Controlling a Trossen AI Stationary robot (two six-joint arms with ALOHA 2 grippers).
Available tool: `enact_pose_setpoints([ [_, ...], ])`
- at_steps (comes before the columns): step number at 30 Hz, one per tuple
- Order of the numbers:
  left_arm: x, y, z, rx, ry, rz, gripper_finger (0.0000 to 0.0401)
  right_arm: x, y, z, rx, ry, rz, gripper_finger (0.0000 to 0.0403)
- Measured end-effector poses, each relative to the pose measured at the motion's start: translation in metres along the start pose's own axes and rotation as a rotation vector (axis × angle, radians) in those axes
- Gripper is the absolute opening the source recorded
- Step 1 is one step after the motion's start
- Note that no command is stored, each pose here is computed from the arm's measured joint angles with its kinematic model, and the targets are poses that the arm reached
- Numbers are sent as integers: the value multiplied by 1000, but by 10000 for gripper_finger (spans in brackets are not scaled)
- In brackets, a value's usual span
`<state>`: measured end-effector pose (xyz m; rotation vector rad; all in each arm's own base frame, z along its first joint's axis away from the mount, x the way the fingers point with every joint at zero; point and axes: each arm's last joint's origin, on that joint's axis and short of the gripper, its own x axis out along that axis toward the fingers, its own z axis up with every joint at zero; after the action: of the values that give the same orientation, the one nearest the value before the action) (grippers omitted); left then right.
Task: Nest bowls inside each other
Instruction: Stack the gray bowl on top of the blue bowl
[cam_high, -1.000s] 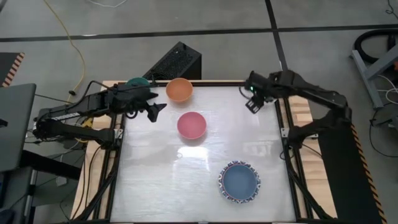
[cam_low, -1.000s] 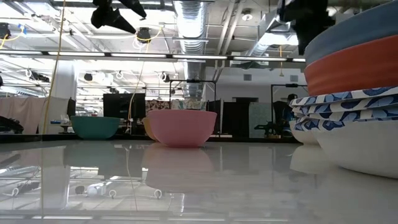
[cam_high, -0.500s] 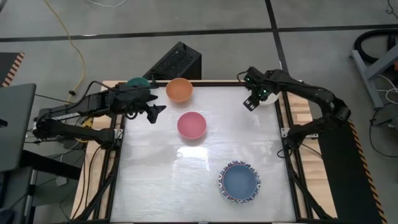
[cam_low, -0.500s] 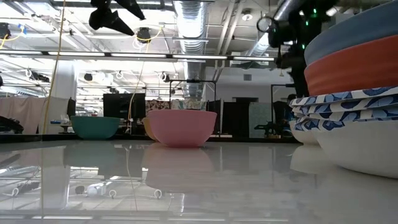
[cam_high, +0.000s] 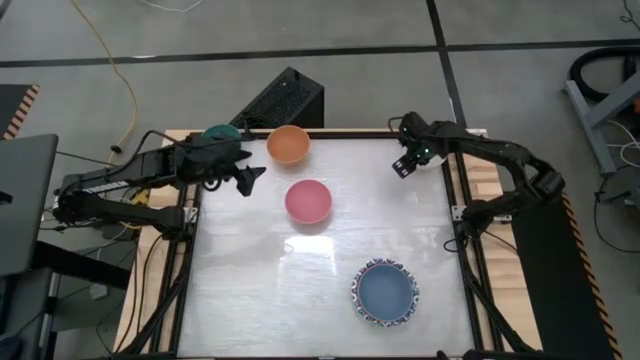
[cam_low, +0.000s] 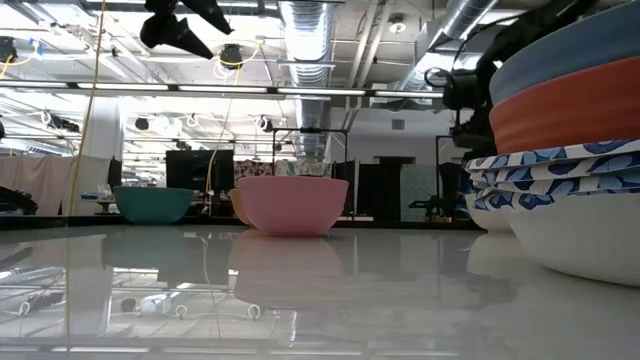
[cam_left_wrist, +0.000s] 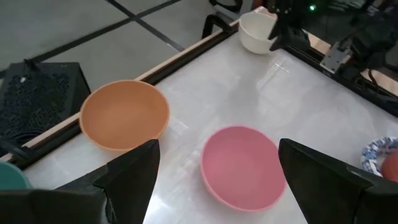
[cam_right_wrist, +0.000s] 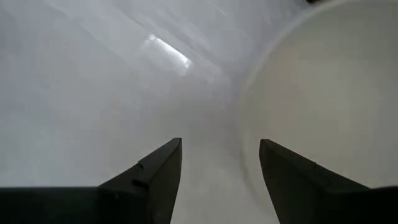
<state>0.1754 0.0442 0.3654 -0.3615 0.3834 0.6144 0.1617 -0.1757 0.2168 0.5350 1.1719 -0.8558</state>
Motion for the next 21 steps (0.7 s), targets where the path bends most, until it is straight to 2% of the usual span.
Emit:
enact_pose_setpoints([
  [5,0,1,0,-17,-9,19,318,10,-4,-2,-5,12,-8,215],
  [8,0,1,0,-24,-9,19,318,19,-3,-3,-36,52,-11,181],
  [14,0,1,0,-42,-12,25,318,33,3,-3,-63,117,-35,24],
  [18,0,1,0,-52,-12,26,318,28,12,-2,-93,126,-38,16],
  [21,0,1,0,-52,-12,28,318,15,18,2,-114,71,-9,9],
])
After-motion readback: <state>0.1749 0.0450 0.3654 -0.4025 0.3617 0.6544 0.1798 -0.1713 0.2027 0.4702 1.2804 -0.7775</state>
